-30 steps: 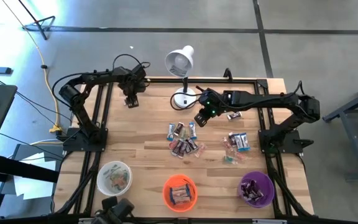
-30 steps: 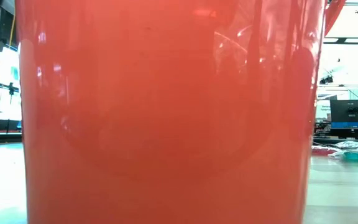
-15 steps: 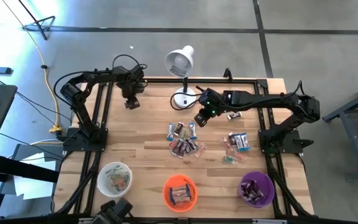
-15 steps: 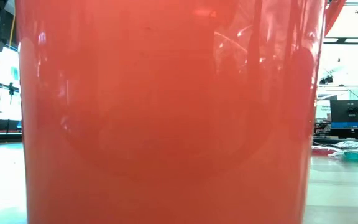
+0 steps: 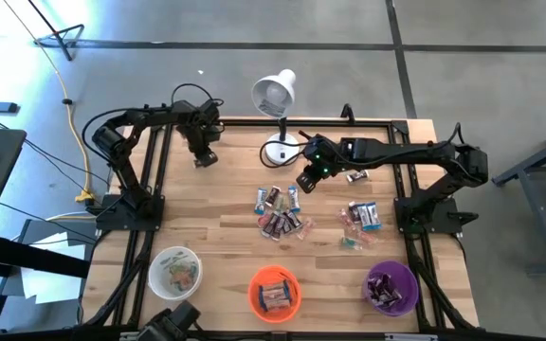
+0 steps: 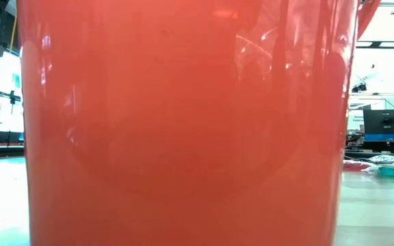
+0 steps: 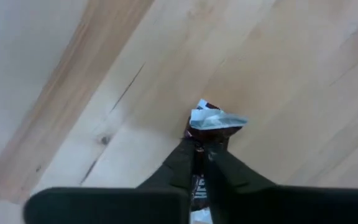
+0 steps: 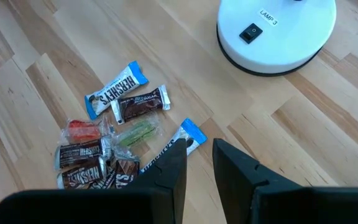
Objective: Organize candy in baskets
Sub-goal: Put the brown chocolate bar into the purple bucket
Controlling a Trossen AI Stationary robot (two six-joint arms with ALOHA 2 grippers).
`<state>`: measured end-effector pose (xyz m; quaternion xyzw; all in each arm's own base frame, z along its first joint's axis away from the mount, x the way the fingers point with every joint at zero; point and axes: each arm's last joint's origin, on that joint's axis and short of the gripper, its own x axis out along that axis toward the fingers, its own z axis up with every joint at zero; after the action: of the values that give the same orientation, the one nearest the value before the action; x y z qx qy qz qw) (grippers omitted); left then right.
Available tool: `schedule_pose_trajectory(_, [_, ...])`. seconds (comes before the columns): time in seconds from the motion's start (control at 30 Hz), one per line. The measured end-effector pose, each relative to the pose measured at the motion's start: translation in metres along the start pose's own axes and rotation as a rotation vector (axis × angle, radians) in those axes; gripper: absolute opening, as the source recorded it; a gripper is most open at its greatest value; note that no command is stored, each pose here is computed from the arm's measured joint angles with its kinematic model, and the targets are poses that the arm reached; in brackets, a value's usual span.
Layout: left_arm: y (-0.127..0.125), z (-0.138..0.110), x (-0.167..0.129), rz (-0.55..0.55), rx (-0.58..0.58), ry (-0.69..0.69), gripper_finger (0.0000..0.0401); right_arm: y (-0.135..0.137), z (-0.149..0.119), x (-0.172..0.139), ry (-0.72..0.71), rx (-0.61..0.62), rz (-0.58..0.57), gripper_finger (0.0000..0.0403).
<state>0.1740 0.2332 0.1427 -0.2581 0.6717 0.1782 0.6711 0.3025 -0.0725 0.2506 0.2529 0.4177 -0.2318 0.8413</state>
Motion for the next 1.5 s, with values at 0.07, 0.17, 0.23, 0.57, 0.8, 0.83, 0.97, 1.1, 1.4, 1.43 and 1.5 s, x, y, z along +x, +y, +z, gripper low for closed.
schedule_pose_trajectory(0.07, [0.0,0.0,0.0,-0.002,-0.029,0.005,0.001,0.0,0.0,0.0,0.0,0.0,0.0,0.0074])
schedule_pose_trajectory(0.17, [-0.001,-0.002,0.0,-0.008,-0.066,0.025,0.0003,0.0,0.0,0.0,0.0,0.0,0.0,0.0074])
schedule_pose_trajectory(0.23, [-0.004,-0.003,0.0,-0.014,-0.078,0.042,0.0002,0.0,0.0,0.0,0.0,0.0,0.0,0.0074])
schedule_pose_trajectory(0.57, [-0.04,-0.007,-0.042,-0.088,-0.088,-0.123,0.0,-0.002,-0.003,0.0,0.035,0.005,-0.019,0.0074])
schedule_pose_trajectory(0.8, [-0.094,-0.025,-0.085,-0.158,-0.125,-0.286,0.0,0.003,-0.006,0.0,0.041,0.011,-0.011,0.0074])
schedule_pose_trajectory(0.83, [-0.103,-0.028,-0.091,-0.169,-0.121,-0.315,0.0,0.005,-0.007,0.0,0.037,0.006,-0.005,0.0074])
schedule_pose_trajectory(0.97, [-0.136,-0.033,-0.109,-0.221,-0.11,-0.459,0.0,0.015,-0.006,-0.001,-0.004,-0.014,0.037,0.0074])
schedule_pose_trajectory(1.1, [-0.168,-0.037,-0.121,-0.278,-0.1,-0.591,0.0,0.03,-0.009,-0.003,-0.038,-0.043,0.088,0.0074])
schedule_pose_trajectory(1.4, [-0.226,-0.048,-0.127,-0.311,-0.017,-0.747,0.0,0.081,-0.021,-0.014,-0.23,-0.107,0.216,0.0074])
schedule_pose_trajectory(1.43, [-0.231,-0.05,-0.127,-0.307,-0.014,-0.761,0.0,0.088,-0.021,-0.017,-0.274,-0.108,0.231,0.0074])
schedule_pose_trajectory(1.5, [-0.236,-0.054,-0.128,-0.293,-0.004,-0.781,0.0,0.099,-0.023,-0.022,-0.364,-0.104,0.246,0.0074])
